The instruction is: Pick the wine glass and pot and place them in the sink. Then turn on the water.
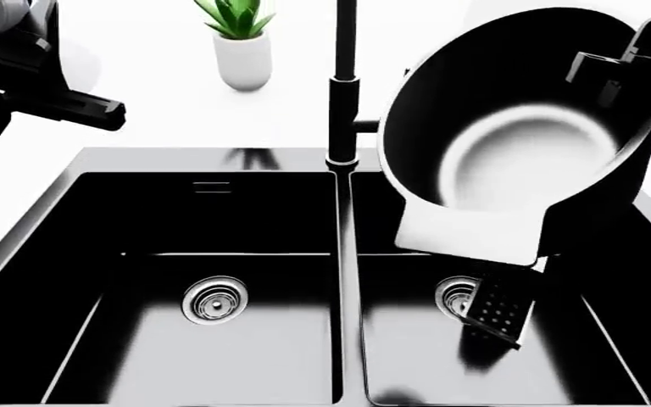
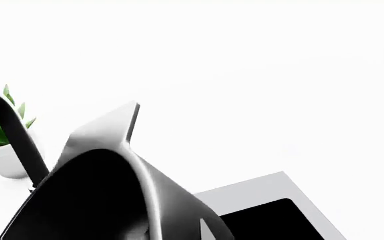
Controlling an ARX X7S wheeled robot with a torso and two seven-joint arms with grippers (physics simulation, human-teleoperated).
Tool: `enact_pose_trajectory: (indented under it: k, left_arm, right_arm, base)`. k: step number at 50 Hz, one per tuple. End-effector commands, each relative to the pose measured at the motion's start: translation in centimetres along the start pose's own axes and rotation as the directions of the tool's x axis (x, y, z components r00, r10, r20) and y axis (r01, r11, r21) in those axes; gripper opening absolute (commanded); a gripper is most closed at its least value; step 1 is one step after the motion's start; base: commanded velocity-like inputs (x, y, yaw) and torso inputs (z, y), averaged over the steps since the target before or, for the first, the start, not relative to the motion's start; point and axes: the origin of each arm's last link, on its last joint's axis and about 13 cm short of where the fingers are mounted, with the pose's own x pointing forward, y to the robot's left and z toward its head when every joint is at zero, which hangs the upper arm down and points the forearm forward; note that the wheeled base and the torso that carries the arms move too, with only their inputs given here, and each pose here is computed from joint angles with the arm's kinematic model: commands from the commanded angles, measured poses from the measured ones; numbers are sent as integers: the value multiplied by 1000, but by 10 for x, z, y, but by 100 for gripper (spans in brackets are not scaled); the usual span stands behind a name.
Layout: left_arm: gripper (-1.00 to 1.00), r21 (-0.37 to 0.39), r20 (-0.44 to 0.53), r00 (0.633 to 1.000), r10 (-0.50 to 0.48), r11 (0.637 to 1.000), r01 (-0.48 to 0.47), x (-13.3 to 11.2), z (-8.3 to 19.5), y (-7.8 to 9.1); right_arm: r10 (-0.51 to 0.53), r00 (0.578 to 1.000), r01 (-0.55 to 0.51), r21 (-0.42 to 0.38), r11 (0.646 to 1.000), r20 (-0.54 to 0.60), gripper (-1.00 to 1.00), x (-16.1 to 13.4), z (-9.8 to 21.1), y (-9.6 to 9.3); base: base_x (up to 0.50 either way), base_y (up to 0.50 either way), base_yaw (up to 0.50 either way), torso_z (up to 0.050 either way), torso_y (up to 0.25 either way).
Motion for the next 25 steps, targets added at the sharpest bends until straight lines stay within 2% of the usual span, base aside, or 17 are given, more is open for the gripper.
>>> enact_pose_trajectory:
  k: [1,15,25]
  left_arm:
    - [-100,5,24,998,49,999,-49,0,3,4]
    - [-100,4,21,999,50,999,-50,1,5,5]
    - [-100,1,18,999,49,999,-49,0,1,4]
  right_arm:
    - [-51,981,32,102,994,188,-100,-10,32,-10]
    - [-49,983,33,91,995,175,-100,-6,27,-8]
    - [-46,990,34,87,996,136,-100,2,12,-9]
  base:
    - [0,0,0,0,14]
    - [0,0,0,2,6]
    - [0,0,0,1,7]
